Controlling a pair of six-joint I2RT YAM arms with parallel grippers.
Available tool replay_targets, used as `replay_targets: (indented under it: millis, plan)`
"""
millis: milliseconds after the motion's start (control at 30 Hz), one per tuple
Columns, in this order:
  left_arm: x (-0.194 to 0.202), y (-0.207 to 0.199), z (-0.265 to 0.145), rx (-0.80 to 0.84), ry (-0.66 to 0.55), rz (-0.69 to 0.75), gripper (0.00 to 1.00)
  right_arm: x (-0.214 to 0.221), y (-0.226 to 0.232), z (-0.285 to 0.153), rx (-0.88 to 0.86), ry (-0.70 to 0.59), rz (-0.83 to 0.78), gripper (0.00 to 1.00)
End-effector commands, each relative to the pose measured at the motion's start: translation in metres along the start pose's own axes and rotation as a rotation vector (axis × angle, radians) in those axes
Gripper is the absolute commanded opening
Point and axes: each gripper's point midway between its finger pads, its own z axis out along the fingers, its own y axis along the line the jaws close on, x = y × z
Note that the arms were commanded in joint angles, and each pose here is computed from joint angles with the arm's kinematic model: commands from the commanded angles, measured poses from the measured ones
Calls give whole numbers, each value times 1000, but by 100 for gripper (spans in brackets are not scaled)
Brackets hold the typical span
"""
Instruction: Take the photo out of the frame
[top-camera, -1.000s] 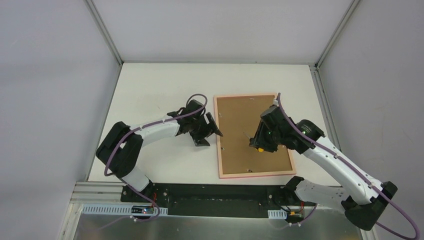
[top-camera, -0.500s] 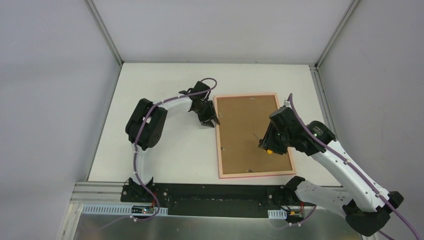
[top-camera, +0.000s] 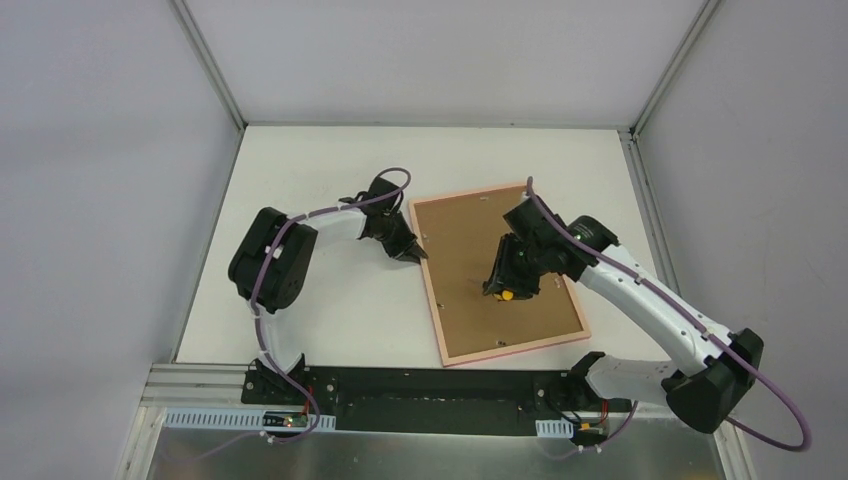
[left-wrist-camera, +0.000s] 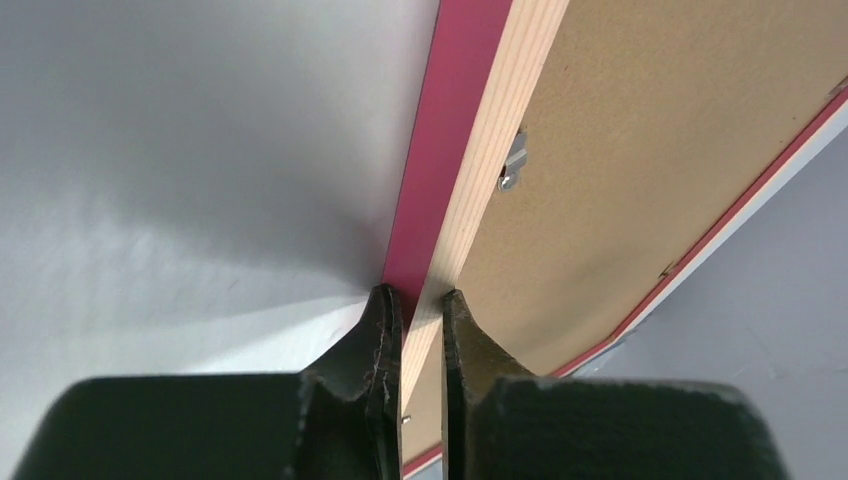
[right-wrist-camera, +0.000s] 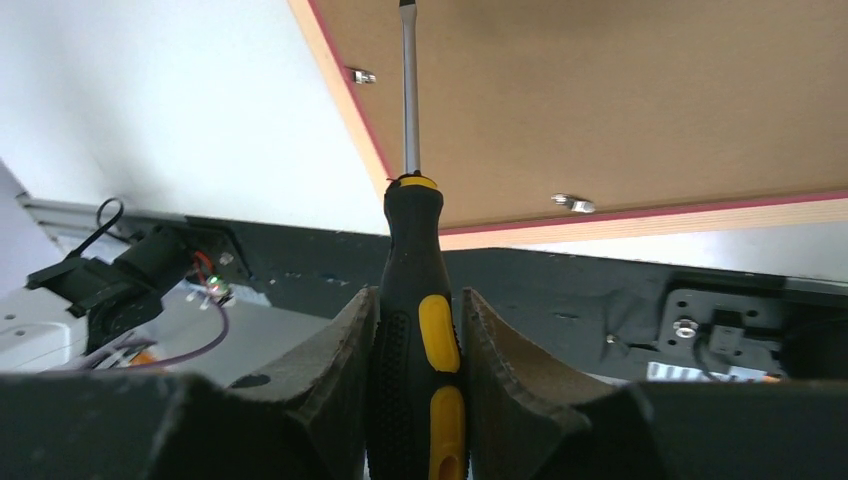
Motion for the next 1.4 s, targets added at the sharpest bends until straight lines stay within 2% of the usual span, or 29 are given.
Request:
replay_targets:
  millis: [0,233,367,500,667,833,867,1000,1100,1233,1367]
  plan:
    - [33,92,-6,-305,-6,-272,0,0,44,3,-163,73,27,0]
    - [41,107,-25,-284,-99,-427,0,11,64,21,-233,172,164,0]
    - [48,106,-7,-186,-88,-585,0,20,58,23,-239,195,280,0]
    - [36,96,6,-73,-129,-694,0,29,42,22,-207,190,389,0]
    - [29,87,14,-52,-119,-687,0,31,3,17,-87,95,485,0]
    - [38,89,9,-68,-93,-624,0,33,-13,11,-79,40,534,0]
    - [40,90,6,-72,-89,-602,5,32,-17,10,-72,27,536,0]
    - [48,91,-6,-83,-71,-537,33,38,-30,11,-30,21,539,0]
    - [49,80,-13,-52,-64,-492,48,37,-27,18,-68,20,547,0]
    - [49,56,-21,-5,-60,-414,59,38,-15,24,-107,60,552,0]
    - [54,37,-20,17,-33,-374,63,34,-5,21,-135,61,530,0]
